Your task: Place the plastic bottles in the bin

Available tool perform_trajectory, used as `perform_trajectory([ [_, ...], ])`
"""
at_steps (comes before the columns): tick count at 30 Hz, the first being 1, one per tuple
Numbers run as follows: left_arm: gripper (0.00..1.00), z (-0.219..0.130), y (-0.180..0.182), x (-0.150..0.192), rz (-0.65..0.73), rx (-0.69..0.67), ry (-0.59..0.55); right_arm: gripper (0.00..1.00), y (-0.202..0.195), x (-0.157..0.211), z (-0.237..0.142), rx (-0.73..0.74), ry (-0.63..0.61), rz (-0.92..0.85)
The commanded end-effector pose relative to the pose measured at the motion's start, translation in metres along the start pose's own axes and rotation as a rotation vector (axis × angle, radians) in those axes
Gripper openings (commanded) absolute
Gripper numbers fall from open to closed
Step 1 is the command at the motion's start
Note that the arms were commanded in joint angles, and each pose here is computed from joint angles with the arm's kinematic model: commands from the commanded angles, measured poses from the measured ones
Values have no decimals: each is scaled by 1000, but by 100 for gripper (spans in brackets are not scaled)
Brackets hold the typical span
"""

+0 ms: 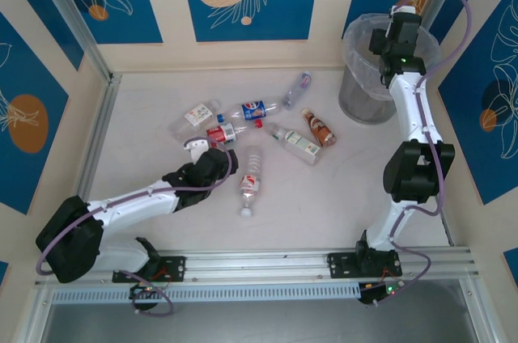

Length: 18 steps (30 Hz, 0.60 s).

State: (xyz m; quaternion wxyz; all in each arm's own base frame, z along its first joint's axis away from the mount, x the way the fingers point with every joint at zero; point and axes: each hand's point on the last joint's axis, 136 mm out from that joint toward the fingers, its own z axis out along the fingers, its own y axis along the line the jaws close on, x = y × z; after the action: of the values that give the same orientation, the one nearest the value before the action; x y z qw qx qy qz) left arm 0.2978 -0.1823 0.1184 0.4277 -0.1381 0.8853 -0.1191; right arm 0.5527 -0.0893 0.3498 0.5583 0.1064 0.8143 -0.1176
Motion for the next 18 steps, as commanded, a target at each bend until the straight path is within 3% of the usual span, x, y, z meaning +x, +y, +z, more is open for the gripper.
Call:
perform_trajectory([
  [1, 99, 0, -5, -4, 16, -1, 18, 74, 3, -12, -22, -36, 9, 86],
  [3, 99, 0, -4, -3, 13, -1, 21, 80, 8, -17, -35, -58, -7, 102],
  [6, 99, 0, -2, 0, 17, -11, 32, 100, 16, -23, -56, -95, -39, 112],
  [12, 99, 4, 1, 4, 3, -27, 45, 99, 34, -21, -100, -193, -78, 182],
  [18, 99, 5, 3, 4, -37, -50, 47, 99, 76, 0, -156, -474, -54, 285],
])
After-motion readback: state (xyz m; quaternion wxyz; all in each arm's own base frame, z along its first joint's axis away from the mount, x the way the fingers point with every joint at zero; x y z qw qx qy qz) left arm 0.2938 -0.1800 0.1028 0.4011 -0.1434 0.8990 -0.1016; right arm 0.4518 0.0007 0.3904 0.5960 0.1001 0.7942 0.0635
